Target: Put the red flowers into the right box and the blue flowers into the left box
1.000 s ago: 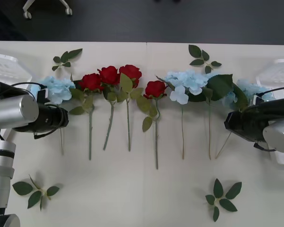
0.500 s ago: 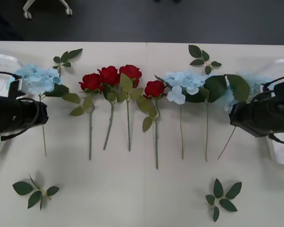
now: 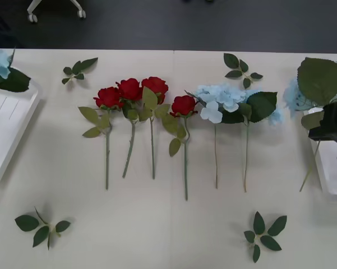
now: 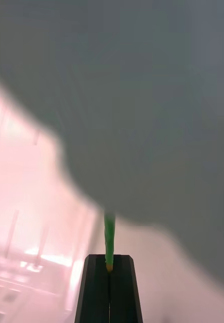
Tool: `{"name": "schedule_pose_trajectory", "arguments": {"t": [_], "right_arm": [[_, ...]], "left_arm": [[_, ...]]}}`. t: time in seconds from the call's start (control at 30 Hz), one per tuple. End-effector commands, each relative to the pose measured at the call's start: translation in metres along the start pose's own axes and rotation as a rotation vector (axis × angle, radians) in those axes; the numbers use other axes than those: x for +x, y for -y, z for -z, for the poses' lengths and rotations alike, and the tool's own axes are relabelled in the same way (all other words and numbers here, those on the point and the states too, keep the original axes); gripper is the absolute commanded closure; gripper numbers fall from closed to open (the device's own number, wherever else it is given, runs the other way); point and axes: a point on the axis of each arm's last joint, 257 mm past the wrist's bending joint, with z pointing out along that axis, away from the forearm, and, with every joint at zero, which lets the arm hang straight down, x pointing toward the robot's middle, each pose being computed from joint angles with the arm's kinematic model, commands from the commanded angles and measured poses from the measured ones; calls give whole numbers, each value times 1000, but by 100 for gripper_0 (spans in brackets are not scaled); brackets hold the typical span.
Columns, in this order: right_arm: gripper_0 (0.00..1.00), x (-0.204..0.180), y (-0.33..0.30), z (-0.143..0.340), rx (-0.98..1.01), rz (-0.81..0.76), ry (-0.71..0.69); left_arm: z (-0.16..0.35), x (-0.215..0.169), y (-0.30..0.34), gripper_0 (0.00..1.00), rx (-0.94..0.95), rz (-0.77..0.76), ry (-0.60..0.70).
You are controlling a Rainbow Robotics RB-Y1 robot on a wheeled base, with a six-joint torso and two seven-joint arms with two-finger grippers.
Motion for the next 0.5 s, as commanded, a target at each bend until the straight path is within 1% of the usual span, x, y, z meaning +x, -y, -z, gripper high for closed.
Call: {"name": "schedule_pose_trajectory", "arguments": {"t": [0.03, 0.1, 0.17, 0.3, 0.43, 0.5], "right_arm": [[100, 5, -9, 26, -66, 163, -6], [100, 8, -7, 35, -77, 236, -8], [100, 11, -4, 42, -91, 349, 0], [100, 17, -1, 43, -114, 527, 17], [100, 19, -6, 34, -178, 746, 101], [100, 19, -13, 29, -215, 816, 153]], "left_arm": [[15, -26, -56, 100, -83, -24, 76], [16, -31, -75, 100, -102, -11, 97], [16, -37, -102, 100, -133, 11, 127], [11, -40, -137, 100, -175, 45, 161], [-3, -35, -168, 100, -228, 46, 151], [-11, -28, -175, 100, -240, 42, 130]]}}
